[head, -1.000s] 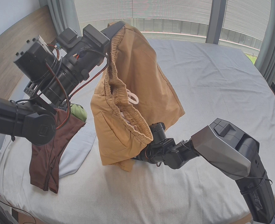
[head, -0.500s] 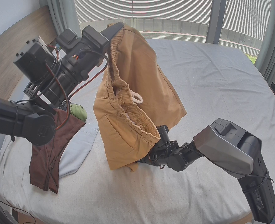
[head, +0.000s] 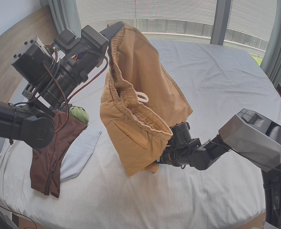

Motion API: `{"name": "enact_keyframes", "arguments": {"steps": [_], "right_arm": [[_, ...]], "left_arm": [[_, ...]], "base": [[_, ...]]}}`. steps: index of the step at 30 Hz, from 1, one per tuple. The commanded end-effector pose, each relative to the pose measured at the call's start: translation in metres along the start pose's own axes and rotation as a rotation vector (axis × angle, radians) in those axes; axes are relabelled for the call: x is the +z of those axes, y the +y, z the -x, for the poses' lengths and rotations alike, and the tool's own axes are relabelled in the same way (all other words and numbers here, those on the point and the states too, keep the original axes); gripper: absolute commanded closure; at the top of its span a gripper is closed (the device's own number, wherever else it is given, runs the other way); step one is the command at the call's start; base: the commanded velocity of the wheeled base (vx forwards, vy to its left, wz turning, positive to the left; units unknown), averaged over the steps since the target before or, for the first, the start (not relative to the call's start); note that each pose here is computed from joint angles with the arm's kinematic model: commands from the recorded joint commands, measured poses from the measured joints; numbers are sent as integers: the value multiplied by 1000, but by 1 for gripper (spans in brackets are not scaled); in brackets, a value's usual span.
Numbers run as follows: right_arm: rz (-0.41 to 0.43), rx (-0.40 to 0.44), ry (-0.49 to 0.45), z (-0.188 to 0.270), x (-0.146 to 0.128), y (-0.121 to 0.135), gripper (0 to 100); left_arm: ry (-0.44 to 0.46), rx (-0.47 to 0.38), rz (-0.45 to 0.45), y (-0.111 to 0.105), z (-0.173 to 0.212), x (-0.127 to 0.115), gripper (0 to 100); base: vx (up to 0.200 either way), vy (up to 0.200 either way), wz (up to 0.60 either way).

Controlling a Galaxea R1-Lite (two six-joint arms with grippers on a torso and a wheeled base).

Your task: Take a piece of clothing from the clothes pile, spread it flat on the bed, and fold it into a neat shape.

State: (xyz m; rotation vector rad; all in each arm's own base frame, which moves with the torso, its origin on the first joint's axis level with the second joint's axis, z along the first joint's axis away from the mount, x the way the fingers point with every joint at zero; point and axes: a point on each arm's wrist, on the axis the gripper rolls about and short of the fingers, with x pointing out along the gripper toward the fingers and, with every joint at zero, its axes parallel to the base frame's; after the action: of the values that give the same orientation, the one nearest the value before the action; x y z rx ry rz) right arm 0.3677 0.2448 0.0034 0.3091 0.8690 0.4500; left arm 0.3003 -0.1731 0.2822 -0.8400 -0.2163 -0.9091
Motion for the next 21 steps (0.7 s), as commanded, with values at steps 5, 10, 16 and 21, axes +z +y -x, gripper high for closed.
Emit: {"name": "enact_keyframes", "arguments": {"steps": [5, 10, 16, 21], "right_arm": [[27, -63, -39, 44, 12, -15, 100], [53, -122, -52, 65, 15, -32, 100], [50, -166, -39, 77, 12, -49, 100], [67, -183, -13, 74, 6, -56, 100]], "left_arm": [[5, -8, 5, -2, -1, -2, 100], [9, -3, 6, 0, -1, -4, 100], [21, 1, 11, 3, -2, -9, 100], [28, 8, 16, 14, -3, -22, 100]], "base": [[0, 0, 0], [0, 0, 0], [0, 0, 0], [0, 0, 0]]}}
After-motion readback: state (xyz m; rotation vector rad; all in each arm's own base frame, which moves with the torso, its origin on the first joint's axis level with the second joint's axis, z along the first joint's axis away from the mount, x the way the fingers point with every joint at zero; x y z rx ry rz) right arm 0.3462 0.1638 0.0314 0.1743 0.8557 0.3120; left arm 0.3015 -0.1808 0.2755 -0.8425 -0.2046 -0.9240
